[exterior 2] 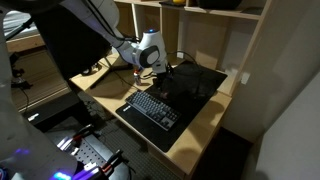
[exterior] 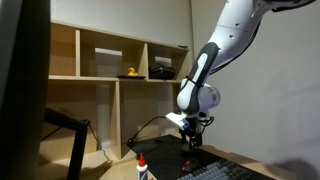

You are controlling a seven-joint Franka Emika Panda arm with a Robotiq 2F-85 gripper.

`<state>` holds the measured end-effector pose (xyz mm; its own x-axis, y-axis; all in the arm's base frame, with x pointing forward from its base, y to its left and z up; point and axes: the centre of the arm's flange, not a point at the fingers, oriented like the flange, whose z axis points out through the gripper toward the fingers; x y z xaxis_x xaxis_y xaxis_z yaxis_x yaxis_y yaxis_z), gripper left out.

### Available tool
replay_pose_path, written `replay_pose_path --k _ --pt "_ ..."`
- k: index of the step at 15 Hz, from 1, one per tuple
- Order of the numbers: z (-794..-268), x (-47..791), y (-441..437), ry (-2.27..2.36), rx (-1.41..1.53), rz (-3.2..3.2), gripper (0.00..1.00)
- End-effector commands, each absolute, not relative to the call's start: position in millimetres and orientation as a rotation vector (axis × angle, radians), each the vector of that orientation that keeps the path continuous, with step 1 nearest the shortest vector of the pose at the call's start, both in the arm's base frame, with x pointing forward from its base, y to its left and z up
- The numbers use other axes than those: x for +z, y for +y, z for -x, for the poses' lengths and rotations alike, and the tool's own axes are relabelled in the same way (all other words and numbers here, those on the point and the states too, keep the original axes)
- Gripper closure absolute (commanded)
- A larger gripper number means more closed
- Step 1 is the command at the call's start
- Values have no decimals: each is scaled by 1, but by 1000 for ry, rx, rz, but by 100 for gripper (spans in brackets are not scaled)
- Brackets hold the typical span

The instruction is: Move the mouse to the right side of the desk

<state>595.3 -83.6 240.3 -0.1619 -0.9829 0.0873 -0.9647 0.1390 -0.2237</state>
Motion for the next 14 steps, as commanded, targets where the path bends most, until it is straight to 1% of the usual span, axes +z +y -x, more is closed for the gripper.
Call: replay_pose_path --k 1,5,6,8,10,13,14 --pt "-600 238 -82 2307 -359 1977 0" --pt "-604 241 -86 2309 -374 1968 0" --pt "-606 234 -83 2313 -344 1969 0" --pt "-615 217 -83 2154 -346 2102 0" --pt "-620 197 -84 2030 -274 2181 0" --pt "-628 165 -102 1970 -198 2278 0" --pt "-610 186 -80 2025 -236 2229 0"
